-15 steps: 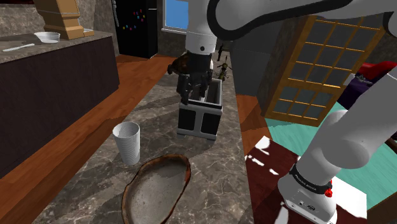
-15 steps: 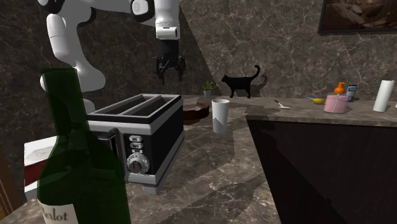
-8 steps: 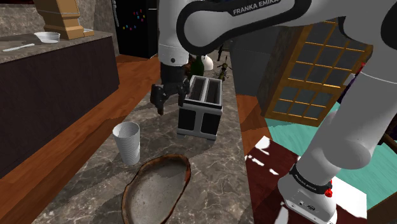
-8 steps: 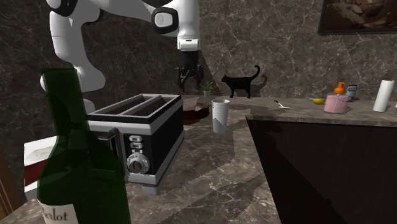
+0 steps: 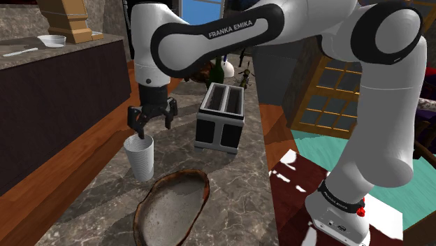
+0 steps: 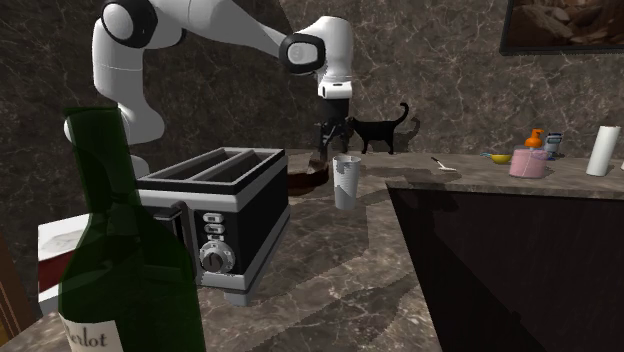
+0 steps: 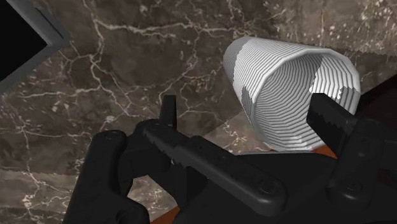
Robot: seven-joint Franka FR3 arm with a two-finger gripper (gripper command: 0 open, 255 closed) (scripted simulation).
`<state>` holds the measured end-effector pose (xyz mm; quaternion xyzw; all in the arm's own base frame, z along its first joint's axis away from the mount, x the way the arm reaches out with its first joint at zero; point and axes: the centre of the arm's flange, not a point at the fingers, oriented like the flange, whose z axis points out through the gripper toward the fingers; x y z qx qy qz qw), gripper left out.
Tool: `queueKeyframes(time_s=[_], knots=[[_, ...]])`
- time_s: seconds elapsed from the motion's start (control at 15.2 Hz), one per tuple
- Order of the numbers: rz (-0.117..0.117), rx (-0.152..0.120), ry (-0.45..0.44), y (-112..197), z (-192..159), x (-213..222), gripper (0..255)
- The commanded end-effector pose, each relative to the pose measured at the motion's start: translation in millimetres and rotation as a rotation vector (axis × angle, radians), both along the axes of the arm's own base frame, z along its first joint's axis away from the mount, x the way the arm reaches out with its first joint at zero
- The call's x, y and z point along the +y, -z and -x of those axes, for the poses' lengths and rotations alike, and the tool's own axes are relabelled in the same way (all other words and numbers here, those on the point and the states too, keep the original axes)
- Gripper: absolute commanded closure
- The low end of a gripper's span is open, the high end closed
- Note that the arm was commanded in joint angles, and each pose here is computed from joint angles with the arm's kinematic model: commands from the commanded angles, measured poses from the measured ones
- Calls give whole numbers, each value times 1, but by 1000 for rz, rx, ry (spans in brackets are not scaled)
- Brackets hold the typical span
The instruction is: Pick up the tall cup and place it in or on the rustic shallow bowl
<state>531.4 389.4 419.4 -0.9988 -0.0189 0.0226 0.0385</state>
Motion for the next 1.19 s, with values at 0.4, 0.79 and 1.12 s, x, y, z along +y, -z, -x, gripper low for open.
queueKeyframes(time_s=[0.4,0.79,1.12], knots=[[-3,0,4,38,-7,16,0],[-3,0,4,47,-7,17,0],[-3,0,4,47,-7,17,255]])
